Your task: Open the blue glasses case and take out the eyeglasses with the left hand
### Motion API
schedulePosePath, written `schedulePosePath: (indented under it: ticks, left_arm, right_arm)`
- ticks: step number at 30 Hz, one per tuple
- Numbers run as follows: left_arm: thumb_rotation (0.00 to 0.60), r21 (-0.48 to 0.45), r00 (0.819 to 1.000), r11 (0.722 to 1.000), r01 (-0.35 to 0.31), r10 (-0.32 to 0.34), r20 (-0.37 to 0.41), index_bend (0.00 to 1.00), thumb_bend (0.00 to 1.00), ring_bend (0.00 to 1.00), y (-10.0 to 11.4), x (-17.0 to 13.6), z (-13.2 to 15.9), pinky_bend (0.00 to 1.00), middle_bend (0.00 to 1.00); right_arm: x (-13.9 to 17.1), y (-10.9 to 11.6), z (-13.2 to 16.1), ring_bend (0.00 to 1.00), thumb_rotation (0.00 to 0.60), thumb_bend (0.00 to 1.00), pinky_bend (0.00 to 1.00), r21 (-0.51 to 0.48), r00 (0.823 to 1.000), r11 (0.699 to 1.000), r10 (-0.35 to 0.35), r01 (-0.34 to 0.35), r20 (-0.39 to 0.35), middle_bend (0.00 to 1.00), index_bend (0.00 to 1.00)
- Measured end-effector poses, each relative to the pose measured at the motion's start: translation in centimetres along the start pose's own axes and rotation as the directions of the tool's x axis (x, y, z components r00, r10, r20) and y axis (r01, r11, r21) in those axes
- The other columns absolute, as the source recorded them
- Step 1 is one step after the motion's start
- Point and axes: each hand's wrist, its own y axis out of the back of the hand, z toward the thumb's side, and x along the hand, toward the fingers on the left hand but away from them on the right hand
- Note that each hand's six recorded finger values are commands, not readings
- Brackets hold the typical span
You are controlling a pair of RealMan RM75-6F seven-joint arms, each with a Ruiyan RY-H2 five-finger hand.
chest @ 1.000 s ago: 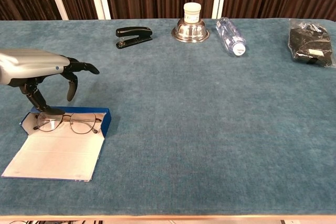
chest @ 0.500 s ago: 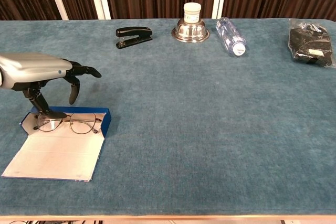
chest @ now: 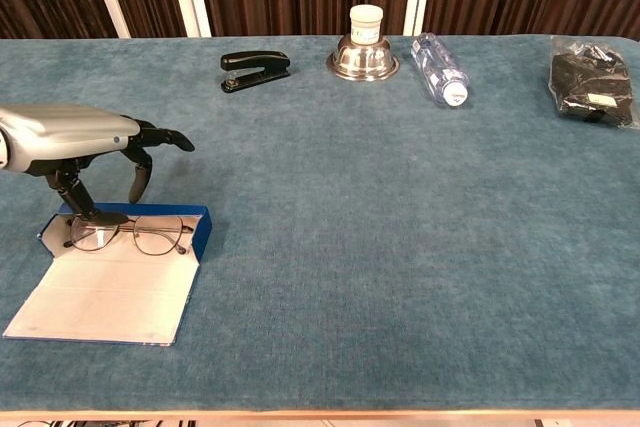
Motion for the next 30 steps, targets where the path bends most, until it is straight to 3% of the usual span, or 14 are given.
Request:
schedulePosePath:
  ticks: [11, 30]
  left_arm:
    - [0.6, -0.007, 1.0, 1.0, 0.005, -0.005, 0.001, 0.09, 0.37, 0.04, -0.3, 0.0, 0.0, 0.04, 0.51]
    - [0.6, -0.002, 0.999, 1.0, -0.022, 0.022, -0.028, 0.1, 0.37, 0.04, 0.7, 1.4, -1.1, 0.04, 0.51]
  right_arm:
    - [0.0, 0.0, 0.0, 0.0, 0.6, 0.2, 0.2, 0.0, 1.0, 1.0, 0.0, 0.0, 0.0, 0.0, 0.0]
    - [0.0, 0.0, -0.1, 0.0, 0.6, 0.2, 0.2, -0.004, 1.0, 1.0, 0.001, -0.001, 0.003, 0.0, 0.0]
